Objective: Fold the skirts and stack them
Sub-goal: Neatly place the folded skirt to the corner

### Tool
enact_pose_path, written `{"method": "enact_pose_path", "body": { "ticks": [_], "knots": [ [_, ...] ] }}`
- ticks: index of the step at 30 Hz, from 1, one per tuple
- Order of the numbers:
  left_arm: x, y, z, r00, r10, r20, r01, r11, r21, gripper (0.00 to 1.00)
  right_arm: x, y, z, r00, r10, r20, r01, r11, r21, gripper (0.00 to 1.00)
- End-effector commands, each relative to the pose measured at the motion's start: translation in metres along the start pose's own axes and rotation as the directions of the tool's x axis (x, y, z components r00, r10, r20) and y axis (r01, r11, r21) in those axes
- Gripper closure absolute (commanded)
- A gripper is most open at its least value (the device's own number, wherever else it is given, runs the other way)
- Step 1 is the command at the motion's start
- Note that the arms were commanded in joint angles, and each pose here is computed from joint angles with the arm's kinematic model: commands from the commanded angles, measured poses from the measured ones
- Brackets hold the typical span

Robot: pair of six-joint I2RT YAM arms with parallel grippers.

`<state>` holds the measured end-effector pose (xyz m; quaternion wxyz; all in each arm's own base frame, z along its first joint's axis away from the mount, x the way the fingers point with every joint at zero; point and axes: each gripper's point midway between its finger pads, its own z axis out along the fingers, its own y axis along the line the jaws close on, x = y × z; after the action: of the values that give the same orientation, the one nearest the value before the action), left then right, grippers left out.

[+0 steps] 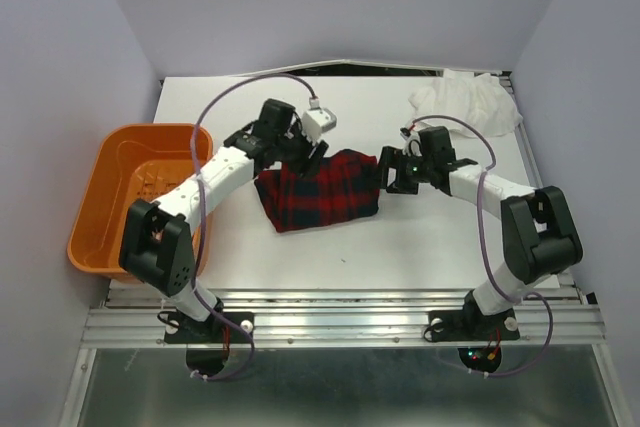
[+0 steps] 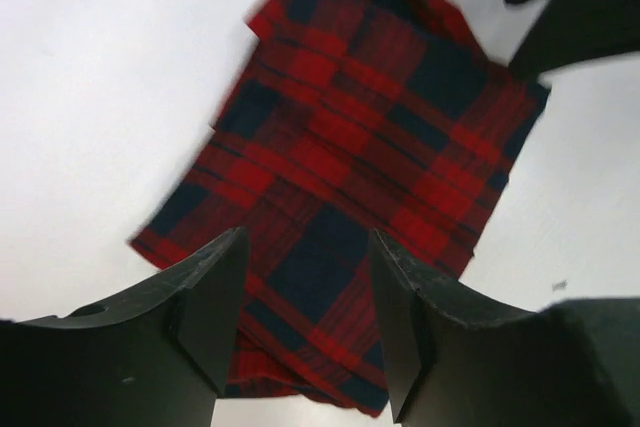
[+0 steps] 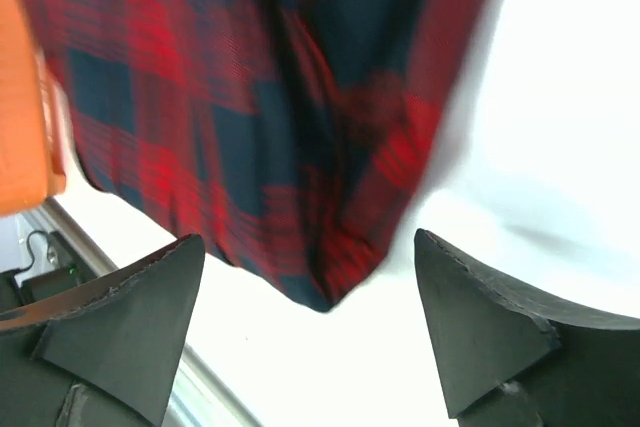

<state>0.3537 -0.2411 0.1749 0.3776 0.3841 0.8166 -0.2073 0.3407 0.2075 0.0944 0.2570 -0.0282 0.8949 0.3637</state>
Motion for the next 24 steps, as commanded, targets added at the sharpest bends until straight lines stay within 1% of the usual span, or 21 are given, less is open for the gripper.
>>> {"method": "enact_pose_path", "body": {
  "ticks": [1,2,3,4,5,6,8,9,10,11,13,14,16,20,24],
  "knots": [
    [0.052,-0.027,0.007,0.945,0.277,-0.174,-0.282,0.96,-0.001,0.34,0.019,-0.013,-0.001,0.993,0.105,-0.056,-0.105,0.994,0.004,0.08],
    [0.044,-0.034,0.006,0.93,0.336,-0.147,-0.343,0.939,-0.021,0.33,0.015,-0.018,-0.004,0.991,0.129,-0.048,-0.128,0.992,0.009,0.08],
    [0.053,-0.049,0.009,0.898,0.403,-0.175,-0.412,0.911,-0.021,0.33,0.015,-0.021,-0.004,0.988,0.144,-0.049,-0.144,0.99,0.007,0.07],
    [0.051,-0.051,0.009,0.866,0.463,-0.19,-0.479,0.877,-0.046,0.32,0.015,-0.023,-0.004,0.983,0.173,-0.056,-0.174,0.985,-0.005,0.07],
    [0.052,-0.061,0.01,0.842,0.503,-0.195,-0.518,0.855,-0.034,0.32,0.015,-0.022,-0.004,0.982,0.18,-0.059,-0.181,0.983,-0.012,0.07],
    [0.054,-0.08,0.013,0.807,0.555,-0.2,-0.57,0.822,-0.017,0.31,0.016,-0.023,-0.005,0.978,0.198,-0.061,-0.2,0.98,-0.02,0.07],
    [0.058,-0.091,0.017,0.757,0.617,-0.214,-0.632,0.775,-0.004,0.31,0.02,-0.023,-0.003,0.975,0.211,-0.07,-0.213,0.977,-0.029,0.07],
    [0.059,-0.097,0.019,0.74,0.637,-0.217,-0.653,0.757,-0.003,0.31,0.019,-0.023,-0.002,0.975,0.21,-0.067,-0.213,0.977,-0.034,0.07],
    [0.057,-0.108,0.023,0.721,0.664,-0.201,-0.678,0.735,-0.001,0.3,0.023,-0.023,-0.002,0.973,0.219,-0.074,-0.222,0.974,-0.034,0.07],
    [0.062,-0.108,0.029,0.696,0.68,-0.229,-0.699,0.715,-0.004,0.3,0.023,-0.023,-0.002,0.974,0.216,-0.069,-0.219,0.975,-0.043,0.07],
    [0.064,-0.109,0.037,0.682,0.688,-0.248,-0.714,0.7,-0.022,0.3,0.026,-0.021,-0.001,0.97,0.228,-0.079,-0.233,0.971,-0.06,0.07],
    [0.073,-0.109,0.047,0.68,0.676,-0.284,-0.709,0.705,-0.016,0.3,0.028,-0.022,0.001,0.969,0.232,-0.083,-0.238,0.969,-0.063,0.07],
    [0.075,-0.11,0.059,0.679,0.667,-0.305,-0.702,0.712,-0.007,0.3,0.031,-0.021,0.002,0.967,0.238,-0.093,-0.245,0.967,-0.074,0.07],
    [0.08,-0.115,0.072,0.67,0.674,-0.312,-0.705,0.709,0.019,0.3,0.033,-0.022,0.004,0.964,0.243,-0.105,-0.252,0.965,-0.079,0.07],
    [0.082,-0.121,0.081,0.674,0.673,-0.305,-0.697,0.716,0.041,0.29,0.037,-0.024,0.005,0.96,0.257,-0.113,-0.266,0.961,-0.076,0.07]
  ]
}}
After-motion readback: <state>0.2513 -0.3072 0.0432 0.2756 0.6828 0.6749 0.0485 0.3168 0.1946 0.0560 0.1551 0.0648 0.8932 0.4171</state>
